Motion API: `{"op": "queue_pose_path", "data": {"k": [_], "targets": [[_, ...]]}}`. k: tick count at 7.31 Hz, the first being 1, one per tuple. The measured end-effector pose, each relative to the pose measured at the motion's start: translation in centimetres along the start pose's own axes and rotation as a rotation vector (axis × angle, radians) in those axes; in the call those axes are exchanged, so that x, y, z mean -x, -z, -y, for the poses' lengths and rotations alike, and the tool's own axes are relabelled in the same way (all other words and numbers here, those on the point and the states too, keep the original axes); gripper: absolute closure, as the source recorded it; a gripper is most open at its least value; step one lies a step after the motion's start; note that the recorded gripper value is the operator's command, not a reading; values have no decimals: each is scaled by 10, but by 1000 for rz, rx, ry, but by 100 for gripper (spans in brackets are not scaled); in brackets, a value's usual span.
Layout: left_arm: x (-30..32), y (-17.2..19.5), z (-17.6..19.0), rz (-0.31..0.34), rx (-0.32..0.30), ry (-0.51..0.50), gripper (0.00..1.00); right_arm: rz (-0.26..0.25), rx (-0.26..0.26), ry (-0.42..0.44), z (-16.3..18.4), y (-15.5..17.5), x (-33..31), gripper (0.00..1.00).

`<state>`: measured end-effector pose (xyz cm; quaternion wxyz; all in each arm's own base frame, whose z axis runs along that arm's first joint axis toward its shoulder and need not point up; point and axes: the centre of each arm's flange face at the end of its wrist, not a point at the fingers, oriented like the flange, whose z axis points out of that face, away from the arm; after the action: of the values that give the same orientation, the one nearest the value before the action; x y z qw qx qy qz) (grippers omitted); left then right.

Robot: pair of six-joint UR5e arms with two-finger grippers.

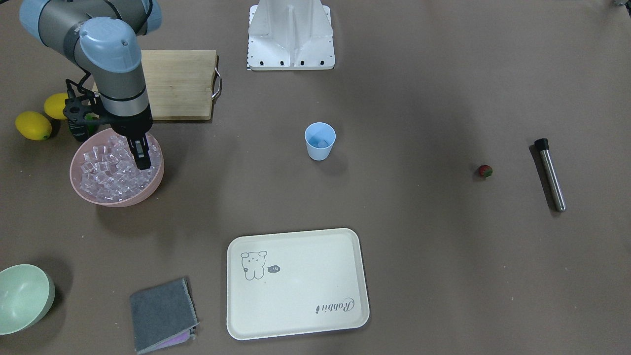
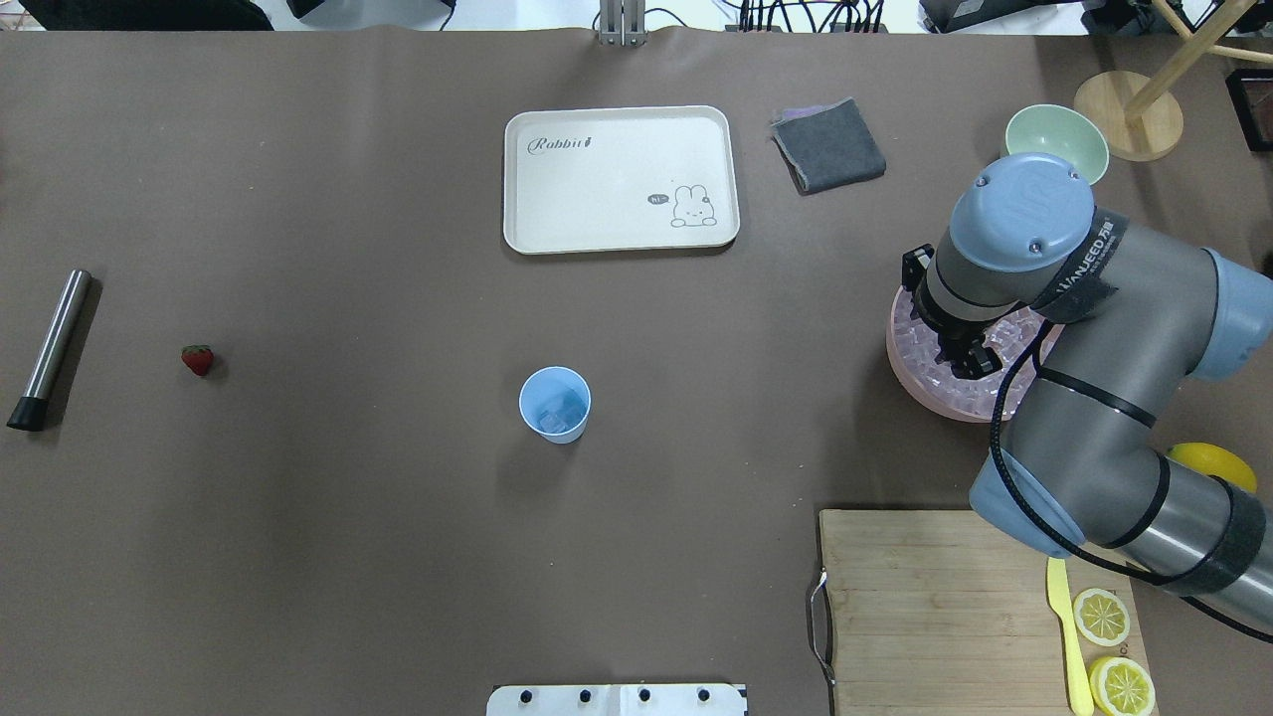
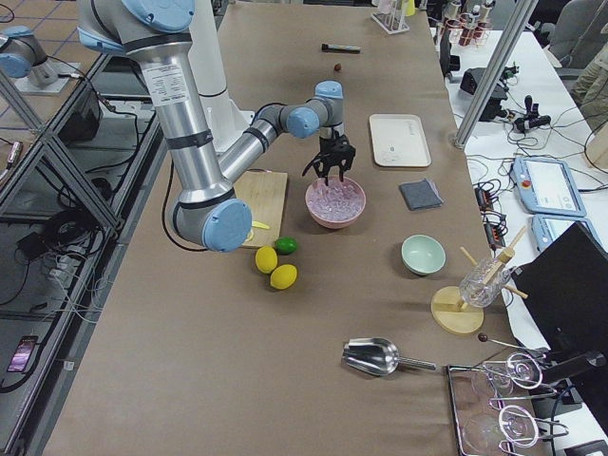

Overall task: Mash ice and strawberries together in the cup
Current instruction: 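Push the scoop through the ice cubes to gather a scoopful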

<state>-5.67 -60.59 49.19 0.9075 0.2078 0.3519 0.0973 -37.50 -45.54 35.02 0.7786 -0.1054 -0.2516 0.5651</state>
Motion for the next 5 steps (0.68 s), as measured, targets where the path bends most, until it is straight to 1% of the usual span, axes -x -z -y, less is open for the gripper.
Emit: {"op": "queue_pose_path", "data": {"k": [5], "targets": [[0, 0, 0, 4, -4, -4, 2, -18, -6, 5, -7, -13, 4, 38]]}}
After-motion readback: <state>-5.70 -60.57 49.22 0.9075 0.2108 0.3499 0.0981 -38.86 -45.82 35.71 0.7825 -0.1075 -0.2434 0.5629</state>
